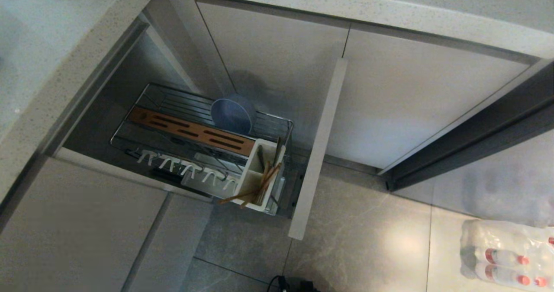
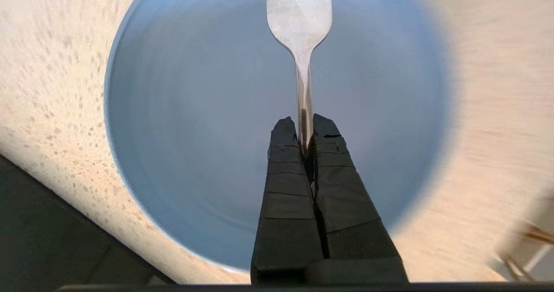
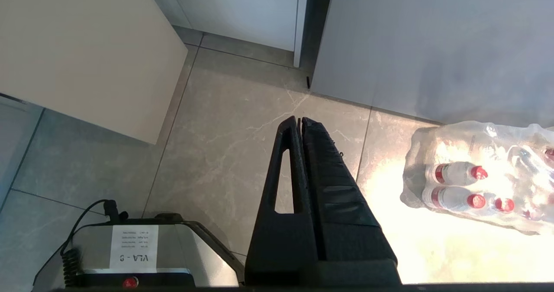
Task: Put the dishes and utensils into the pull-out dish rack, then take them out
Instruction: Pick up the fork and place it in the cupboard
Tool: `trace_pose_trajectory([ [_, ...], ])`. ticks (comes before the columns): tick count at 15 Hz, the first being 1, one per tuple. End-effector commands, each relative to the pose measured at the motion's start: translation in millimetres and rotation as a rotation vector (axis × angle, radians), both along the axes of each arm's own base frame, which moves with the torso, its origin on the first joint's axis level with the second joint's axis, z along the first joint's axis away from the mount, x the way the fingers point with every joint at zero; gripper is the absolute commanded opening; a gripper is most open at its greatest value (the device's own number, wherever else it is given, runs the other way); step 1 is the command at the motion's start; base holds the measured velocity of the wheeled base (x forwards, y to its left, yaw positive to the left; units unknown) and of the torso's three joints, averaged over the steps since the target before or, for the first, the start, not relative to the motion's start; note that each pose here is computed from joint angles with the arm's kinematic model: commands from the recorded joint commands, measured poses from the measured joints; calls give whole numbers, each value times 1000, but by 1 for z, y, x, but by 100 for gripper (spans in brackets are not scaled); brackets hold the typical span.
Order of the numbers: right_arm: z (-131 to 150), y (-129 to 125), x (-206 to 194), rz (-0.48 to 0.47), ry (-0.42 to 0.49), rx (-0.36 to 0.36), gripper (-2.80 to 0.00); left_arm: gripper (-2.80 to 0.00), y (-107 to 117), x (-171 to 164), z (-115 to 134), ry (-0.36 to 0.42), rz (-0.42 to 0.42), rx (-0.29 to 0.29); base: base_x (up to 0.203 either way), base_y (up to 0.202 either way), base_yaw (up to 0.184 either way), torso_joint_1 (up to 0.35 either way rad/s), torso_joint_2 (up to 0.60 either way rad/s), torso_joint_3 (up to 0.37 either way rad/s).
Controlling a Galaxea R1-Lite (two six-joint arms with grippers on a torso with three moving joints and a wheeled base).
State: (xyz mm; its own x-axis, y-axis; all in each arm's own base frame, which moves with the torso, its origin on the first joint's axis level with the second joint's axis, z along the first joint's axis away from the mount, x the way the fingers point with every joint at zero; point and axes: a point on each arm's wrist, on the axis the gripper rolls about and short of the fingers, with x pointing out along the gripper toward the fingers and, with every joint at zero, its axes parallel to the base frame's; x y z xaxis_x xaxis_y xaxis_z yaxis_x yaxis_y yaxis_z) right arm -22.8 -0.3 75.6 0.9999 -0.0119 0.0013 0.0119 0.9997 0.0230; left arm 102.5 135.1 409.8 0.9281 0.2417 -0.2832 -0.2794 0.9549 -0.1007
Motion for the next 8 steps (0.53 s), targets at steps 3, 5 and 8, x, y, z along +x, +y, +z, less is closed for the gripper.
trace_pose_trajectory([
  [3, 0, 0, 0, 0, 1, 0, -280, -280, -53, -25, 19, -77, -64, 92, 0, 0, 0, 0, 0, 0],
  [5, 0, 0, 0, 0, 0, 0, -280, -280, -72, -29, 23, -110, -138, 92, 0, 0, 0, 0, 0, 0],
  [8, 0, 0, 0, 0, 0, 0, -280, -280, -100, -36, 28, -153, -286, 80, 0, 0, 0, 0, 0, 0],
])
